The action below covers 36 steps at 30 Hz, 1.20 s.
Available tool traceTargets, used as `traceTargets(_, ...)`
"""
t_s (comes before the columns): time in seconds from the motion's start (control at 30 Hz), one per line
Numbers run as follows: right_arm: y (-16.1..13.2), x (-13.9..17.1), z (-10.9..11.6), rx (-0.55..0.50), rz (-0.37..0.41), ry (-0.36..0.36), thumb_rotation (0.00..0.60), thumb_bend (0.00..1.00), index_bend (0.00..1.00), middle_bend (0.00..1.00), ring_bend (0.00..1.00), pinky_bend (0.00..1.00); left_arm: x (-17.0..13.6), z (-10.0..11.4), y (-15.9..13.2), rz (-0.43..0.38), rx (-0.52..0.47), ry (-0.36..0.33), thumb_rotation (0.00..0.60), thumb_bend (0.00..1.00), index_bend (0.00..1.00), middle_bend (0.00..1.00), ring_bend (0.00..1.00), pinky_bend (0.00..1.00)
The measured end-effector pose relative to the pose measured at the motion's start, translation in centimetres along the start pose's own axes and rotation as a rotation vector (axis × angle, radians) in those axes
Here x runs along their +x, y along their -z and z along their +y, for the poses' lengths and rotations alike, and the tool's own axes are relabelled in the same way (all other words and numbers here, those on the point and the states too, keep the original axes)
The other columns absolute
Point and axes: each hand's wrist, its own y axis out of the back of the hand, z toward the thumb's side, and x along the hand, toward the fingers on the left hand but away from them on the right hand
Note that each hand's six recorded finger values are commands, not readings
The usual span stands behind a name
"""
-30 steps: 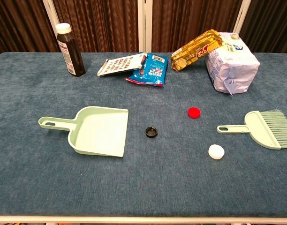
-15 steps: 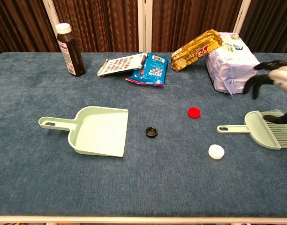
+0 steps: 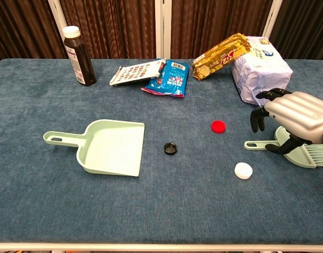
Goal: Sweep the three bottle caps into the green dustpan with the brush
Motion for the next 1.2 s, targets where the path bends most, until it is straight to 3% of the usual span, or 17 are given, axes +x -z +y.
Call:
traceTargets(1.0,0.5,-0.5,-2.3,-0.011,-0.005,-0.055,0.600,0.24,0.46,0.49,0.11,0.09,0.1,-0.2,0.3,0.008,-0.003,0.000,0.600,0.07,0.22,0.16,0.09,0.06)
traceTargets(1.2,0.5,-0.5,-2.5,-0.025,-0.003,-0.066,0.600,0.31,0.58,0.58,0.19,0.12,0.2,-0.2,0.0,-0.001,-0.002,0.004,0.600,0.07,0.23,0.16,0.09,0.06)
